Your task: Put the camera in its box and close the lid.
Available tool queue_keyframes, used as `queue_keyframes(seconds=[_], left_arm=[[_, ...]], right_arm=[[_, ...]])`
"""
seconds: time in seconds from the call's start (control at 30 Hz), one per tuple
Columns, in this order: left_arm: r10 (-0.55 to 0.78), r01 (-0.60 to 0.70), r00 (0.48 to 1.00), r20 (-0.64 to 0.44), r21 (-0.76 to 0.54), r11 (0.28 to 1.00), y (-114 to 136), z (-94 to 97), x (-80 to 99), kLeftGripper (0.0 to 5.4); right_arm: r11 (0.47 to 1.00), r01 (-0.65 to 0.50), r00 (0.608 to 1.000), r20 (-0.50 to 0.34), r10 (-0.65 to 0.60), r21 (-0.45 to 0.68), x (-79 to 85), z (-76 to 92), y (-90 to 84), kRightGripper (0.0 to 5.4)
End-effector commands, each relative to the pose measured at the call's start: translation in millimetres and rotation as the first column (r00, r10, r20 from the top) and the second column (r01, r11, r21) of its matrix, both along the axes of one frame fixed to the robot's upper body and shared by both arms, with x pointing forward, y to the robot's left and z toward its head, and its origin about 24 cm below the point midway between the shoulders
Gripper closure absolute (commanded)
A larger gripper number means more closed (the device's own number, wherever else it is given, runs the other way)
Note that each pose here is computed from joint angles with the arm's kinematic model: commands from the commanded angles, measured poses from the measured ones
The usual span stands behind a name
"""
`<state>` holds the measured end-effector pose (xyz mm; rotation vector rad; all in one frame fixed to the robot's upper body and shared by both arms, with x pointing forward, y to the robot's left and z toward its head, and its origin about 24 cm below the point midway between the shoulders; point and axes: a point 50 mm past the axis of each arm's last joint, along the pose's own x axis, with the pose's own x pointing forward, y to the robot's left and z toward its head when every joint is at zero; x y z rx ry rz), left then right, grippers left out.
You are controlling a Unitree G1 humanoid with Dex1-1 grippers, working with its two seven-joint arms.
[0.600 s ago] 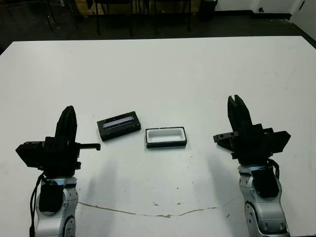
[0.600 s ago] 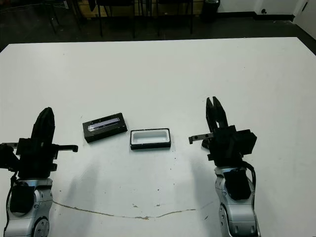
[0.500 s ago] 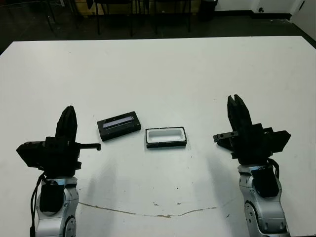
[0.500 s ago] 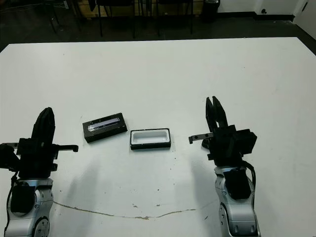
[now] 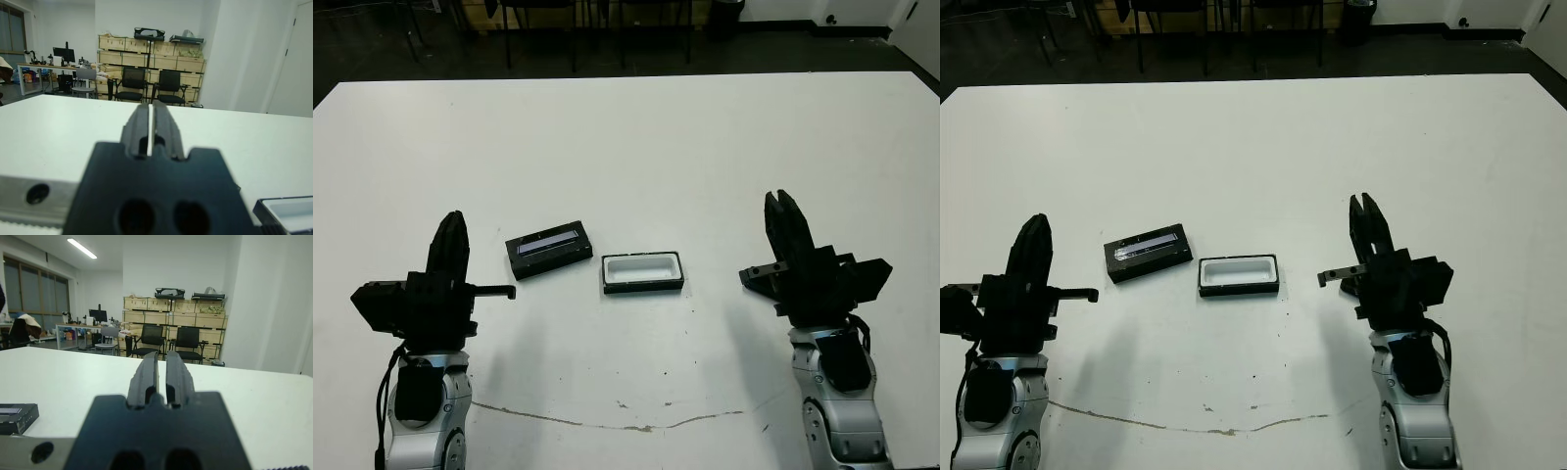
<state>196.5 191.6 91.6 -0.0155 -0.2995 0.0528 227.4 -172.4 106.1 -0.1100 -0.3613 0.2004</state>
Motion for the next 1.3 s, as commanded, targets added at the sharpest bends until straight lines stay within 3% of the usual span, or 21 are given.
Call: queue_keyframes(seconds=[0.03, 0.2, 0.37, 0.47, 0.57, 0.73, 1.0, 1.13, 1.3], left_arm=[[0.013, -0.013, 1.000, -0.025, -0.002, 1.000, 2, -3.9, -2.2, 5.39], [0.016, -0.015, 1.000, -0.026, 0.007, 1.000, 3, -4.0, -3.3, 5.39], [0.018, -0.018, 0.999, -0.031, 0.001, 1.000, 3, -4.6, -4.1, 5.39], [0.013, -0.013, 0.999, -0.033, -0.003, 1.000, 2, -5.4, -4.4, 5.40], [0.019, -0.019, 0.999, -0.040, -0.001, 1.000, 2, -5.8, -5.0, 5.40], [0.017, -0.017, 0.999, -0.039, 0.001, 1.000, 2, -5.9, -5.5, 5.40], [0.015, -0.015, 0.999, -0.037, -0.004, 1.000, 2, -5.6, -5.4, 5.40], [0.013, -0.013, 0.999, -0.040, 0.001, 1.000, 3, -5.7, -5.3, 5.40], [0.013, -0.014, 0.999, -0.045, -0.008, 1.000, 2, -5.5, -5.2, 5.40]], right_arm=[[0.999, -0.029, 0.999, -0.044, 0.028, -0.029, 2.6, 8.8, -14.5, 5.40], [0.988, -0.114, 0.990, -0.092, 0.105, -0.101, 11.7, 29.6, -44.0, 5.40], [0.947, -0.187, 0.966, -0.226, 0.128, -0.261, 16.2, 58.6, -74.5, 5.40], [0.929, -0.269, 0.932, -0.312, 0.185, -0.254, 18.1, 67.9, -87.2, 5.10], [0.905, -0.386, 0.870, -0.397, 0.293, -0.177, 21.6, 71.7, -97.3, 4.65], [0.836, -0.544, 0.743, -0.506, 0.438, -0.076, 28.6, 69.8, -108.1, 3.76], [0.746, -0.666, 0.611, -0.593, 0.524, -0.026, 28.3, 52.1, -120.7, 2.34], [0.710, -0.703, 0.579, -0.596, 0.557, -0.020, 30.0, 40.5, -128.6, 1.68], [0.710, -0.703, 0.547, -0.608, 0.575, 0.039, 30.6, 31.2, -135.8, 0.81]])
